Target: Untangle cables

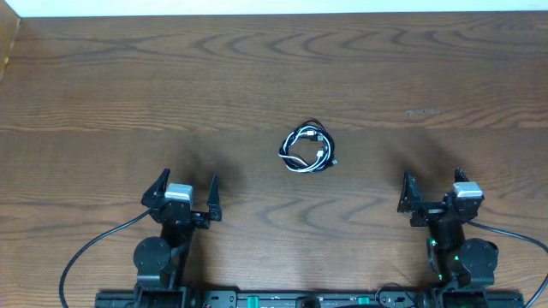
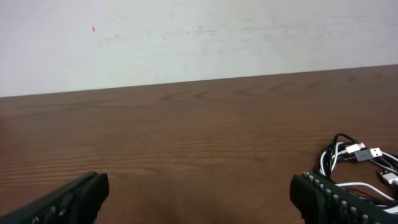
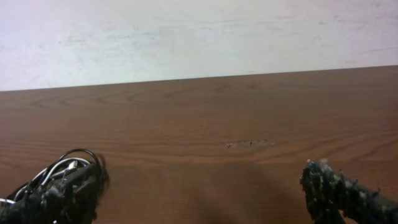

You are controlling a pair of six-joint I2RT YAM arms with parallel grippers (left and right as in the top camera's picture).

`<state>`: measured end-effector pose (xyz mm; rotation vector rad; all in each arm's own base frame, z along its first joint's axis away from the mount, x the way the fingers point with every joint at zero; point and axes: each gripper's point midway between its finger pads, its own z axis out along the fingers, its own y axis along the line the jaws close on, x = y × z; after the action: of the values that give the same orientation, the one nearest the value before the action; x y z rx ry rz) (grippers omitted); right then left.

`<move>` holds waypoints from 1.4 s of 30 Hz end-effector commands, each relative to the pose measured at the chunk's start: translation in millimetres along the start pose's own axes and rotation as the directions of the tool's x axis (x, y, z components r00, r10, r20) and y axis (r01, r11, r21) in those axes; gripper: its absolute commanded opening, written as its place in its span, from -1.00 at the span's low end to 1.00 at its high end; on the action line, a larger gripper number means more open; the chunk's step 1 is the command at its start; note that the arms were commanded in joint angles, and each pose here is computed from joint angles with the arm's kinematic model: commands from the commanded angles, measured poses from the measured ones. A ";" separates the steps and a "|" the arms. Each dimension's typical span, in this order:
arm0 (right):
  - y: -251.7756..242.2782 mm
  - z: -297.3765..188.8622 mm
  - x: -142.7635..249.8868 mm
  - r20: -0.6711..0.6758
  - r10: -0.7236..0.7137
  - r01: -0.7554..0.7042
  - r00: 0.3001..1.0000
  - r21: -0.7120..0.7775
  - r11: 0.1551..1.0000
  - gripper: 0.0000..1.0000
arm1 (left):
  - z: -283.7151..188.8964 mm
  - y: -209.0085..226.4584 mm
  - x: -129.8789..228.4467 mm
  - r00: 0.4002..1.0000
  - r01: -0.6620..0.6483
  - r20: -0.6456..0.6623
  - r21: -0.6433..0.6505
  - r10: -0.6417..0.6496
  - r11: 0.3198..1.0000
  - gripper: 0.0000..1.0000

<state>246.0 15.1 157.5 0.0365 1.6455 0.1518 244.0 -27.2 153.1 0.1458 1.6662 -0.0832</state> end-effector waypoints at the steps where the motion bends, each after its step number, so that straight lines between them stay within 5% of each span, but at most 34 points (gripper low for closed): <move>1: 3.0 -0.2 0.4 0.000 -0.006 0.006 1.000 -0.015 1.000 0.99 | 0.7 -1.8 16.2 0.999 -0.007 -0.053 0.011 0.007 1.000 0.96; 42: 24.8 -1.4 3.4 -0.022 -0.012 0.009 1.000 -0.142 0.990 0.99 | -0.1 -0.2 6.5 0.998 0.002 -0.067 0.005 -0.002 1.000 0.96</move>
<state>244.7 28.5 158.4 -0.0205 1.6446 0.2188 243.6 -26.5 149.0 0.1430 1.7011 -0.0821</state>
